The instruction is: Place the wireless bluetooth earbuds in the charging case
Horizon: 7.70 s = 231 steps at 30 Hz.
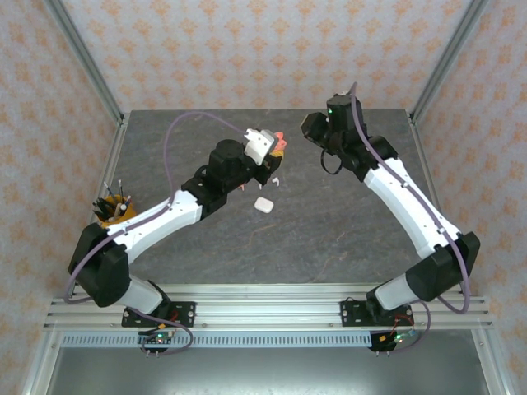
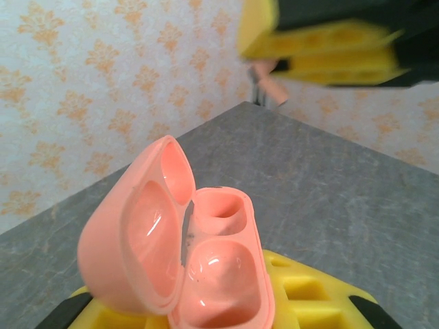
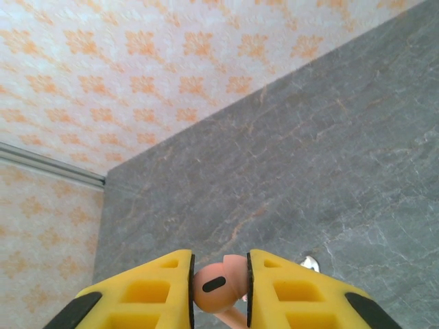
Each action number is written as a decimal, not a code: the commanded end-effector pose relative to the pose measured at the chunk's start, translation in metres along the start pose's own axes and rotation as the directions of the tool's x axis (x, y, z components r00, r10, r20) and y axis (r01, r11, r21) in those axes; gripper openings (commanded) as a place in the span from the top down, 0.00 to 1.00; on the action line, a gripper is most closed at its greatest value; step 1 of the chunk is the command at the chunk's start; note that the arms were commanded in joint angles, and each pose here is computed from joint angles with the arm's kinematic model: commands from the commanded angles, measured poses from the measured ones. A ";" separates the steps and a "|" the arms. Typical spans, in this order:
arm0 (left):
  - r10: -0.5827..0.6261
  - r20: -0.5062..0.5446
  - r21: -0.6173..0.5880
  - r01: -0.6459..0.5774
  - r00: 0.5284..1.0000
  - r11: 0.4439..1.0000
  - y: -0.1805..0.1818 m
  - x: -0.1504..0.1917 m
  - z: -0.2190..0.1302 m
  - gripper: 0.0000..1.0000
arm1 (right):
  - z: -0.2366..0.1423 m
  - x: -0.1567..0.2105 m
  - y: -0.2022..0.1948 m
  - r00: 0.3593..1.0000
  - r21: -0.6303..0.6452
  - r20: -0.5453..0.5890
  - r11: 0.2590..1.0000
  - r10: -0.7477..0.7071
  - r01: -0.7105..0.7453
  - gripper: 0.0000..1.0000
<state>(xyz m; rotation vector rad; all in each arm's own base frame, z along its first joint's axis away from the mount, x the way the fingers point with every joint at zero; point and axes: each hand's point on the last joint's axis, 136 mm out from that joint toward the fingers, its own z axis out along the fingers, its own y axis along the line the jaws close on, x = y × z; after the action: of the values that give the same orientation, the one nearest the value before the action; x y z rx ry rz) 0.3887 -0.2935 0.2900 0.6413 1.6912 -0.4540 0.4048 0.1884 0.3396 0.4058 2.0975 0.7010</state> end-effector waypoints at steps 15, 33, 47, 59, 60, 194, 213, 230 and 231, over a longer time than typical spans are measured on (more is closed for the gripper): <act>-0.040 0.235 -0.181 0.084 0.971 0.980 0.019 -0.054 0.033 1.00 | -0.036 -0.038 0.036 0.966 -0.247 0.153 0.954 0.209 -0.168 0.76; -0.077 0.264 -0.156 0.121 0.961 0.980 0.013 -0.063 0.044 1.00 | -0.022 -0.021 0.066 0.949 -0.387 0.125 0.895 0.290 -0.222 0.76; -0.077 0.279 -0.153 0.124 0.957 0.980 0.014 -0.073 0.042 1.00 | -0.008 -0.002 0.079 0.957 -0.405 0.064 0.884 0.283 -0.234 0.77; -0.083 0.282 -0.148 0.129 0.956 0.981 0.013 -0.075 0.044 1.00 | 0.000 0.008 0.083 0.959 -0.413 0.018 0.875 0.283 -0.250 0.77; -0.083 0.283 -0.148 0.129 0.955 0.980 0.013 -0.076 0.044 1.00 | 0.001 0.009 0.083 0.959 -0.413 0.013 0.875 0.282 -0.252 0.77; 0.005 0.290 0.052 -0.021 0.957 0.998 -0.019 -0.113 -0.005 1.00 | -0.016 0.044 0.065 0.986 -0.296 -0.155 0.955 -0.060 0.011 0.51; -0.003 0.268 0.036 -0.007 0.963 0.999 -0.016 -0.102 -0.003 1.00 | -0.039 0.010 0.061 0.998 -0.300 -0.070 0.954 -0.003 -0.018 0.49; 0.087 0.192 -0.029 -0.083 0.978 0.996 -0.007 -0.068 -0.001 1.00 | -0.062 -0.019 0.027 0.998 -0.221 0.036 0.974 0.050 -0.041 0.45; 0.092 0.166 -0.021 -0.089 0.982 0.996 -0.008 -0.062 0.001 1.00 | -0.063 -0.018 0.026 0.998 -0.217 0.036 0.975 0.051 -0.042 0.45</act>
<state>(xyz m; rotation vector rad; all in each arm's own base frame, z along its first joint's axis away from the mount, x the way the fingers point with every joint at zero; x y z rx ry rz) 0.3968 -0.3146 0.3399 0.6235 1.5447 -0.4639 0.3683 0.1877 0.4002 0.3123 1.9512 0.9565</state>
